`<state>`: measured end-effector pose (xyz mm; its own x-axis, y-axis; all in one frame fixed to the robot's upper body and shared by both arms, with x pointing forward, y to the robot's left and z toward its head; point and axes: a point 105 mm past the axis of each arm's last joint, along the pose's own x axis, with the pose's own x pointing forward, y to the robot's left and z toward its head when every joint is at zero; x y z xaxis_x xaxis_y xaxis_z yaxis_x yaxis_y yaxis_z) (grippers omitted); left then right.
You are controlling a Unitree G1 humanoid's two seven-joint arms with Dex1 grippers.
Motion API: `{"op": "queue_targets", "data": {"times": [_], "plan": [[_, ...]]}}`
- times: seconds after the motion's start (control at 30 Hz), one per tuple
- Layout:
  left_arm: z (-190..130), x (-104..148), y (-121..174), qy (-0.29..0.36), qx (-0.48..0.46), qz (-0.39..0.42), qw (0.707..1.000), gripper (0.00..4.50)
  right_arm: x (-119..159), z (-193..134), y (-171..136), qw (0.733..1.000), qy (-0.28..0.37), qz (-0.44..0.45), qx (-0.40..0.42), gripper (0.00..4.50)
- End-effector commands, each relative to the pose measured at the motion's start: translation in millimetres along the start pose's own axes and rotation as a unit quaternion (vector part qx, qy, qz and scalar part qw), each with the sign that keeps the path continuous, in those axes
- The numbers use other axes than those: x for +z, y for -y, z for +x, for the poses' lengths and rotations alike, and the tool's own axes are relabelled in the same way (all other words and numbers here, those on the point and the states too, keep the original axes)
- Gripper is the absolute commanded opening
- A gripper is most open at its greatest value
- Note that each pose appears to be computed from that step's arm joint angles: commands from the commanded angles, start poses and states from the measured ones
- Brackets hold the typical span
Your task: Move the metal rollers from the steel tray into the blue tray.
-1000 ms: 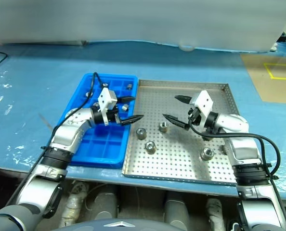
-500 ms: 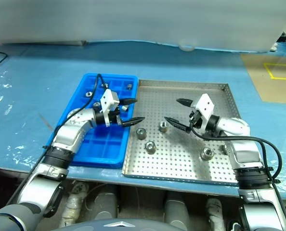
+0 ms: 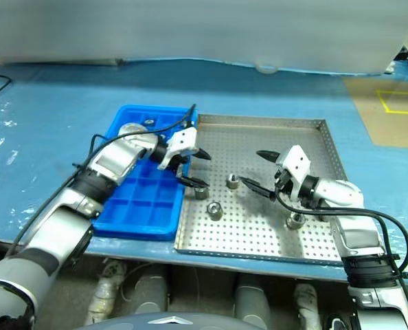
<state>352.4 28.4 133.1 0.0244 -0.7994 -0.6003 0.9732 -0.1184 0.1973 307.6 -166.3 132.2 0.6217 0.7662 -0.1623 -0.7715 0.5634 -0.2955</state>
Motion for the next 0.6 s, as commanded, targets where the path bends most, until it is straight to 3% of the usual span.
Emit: {"op": "queue_targets", "data": {"times": [0.03,0.37,0.47,0.6], "plan": [[8.5,-9.1,0.0,-0.067,-0.037,0.035,0.996,4.5,14.1,-4.7,2.2,0.999,0.018,-0.023,-0.015,4.48],[18.4,-11.4,-1.5,-0.168,-0.121,0.11,0.972,4.5,5.5,-9.2,-3.9,0.999,0.01,-0.017,-0.045,4.48],[19.0,-15.3,6.6,-0.188,-0.164,0.127,0.96,3.91,4.4,-8.5,-5.0,0.999,0.01,-0.016,-0.049,4.5],[17.9,-21.3,15.0,-0.213,-0.206,0.148,0.944,2.6,4.6,-7.2,-4.5,0.998,0.013,-0.015,-0.051,4.5]]}}
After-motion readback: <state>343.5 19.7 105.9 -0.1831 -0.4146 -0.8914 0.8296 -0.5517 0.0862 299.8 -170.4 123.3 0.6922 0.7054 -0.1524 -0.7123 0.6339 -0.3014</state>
